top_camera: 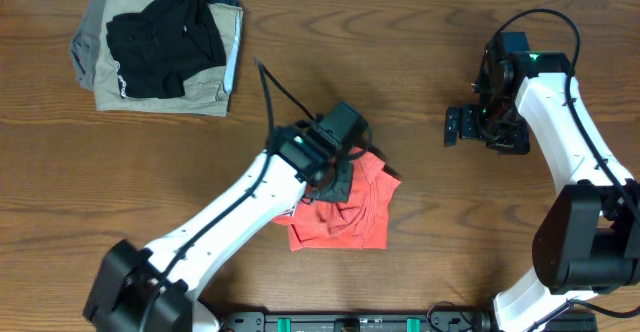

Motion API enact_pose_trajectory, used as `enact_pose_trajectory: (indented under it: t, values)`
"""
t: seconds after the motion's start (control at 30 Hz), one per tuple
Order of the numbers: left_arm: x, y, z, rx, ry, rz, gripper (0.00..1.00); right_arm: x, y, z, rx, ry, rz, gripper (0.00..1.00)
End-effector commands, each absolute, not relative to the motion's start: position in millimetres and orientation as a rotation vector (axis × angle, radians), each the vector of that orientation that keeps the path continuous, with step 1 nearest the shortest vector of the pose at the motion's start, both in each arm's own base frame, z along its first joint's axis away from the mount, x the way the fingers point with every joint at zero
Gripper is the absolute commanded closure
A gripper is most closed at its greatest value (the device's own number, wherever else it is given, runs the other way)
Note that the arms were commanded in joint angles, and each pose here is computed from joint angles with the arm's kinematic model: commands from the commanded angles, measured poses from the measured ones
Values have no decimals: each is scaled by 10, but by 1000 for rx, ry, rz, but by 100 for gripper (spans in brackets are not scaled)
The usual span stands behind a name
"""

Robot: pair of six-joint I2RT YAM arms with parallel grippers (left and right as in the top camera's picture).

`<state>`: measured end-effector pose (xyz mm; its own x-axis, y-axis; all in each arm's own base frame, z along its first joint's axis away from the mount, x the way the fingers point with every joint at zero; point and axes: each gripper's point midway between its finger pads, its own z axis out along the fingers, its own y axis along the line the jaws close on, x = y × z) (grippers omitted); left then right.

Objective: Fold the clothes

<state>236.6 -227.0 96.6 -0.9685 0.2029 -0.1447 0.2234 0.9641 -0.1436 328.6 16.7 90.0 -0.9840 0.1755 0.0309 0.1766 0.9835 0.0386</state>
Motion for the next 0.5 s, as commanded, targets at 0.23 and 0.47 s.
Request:
enact_pose_trajectory:
  t: [0.23,0.47]
  values:
    - [1991,-2779,299,485,3105,-336,84,3320,191,987,-275,-3132,-54,1]
    - [1905,-3047,440,590,3040,-396,84,3320,191,987,-275,-3132,-54,1]
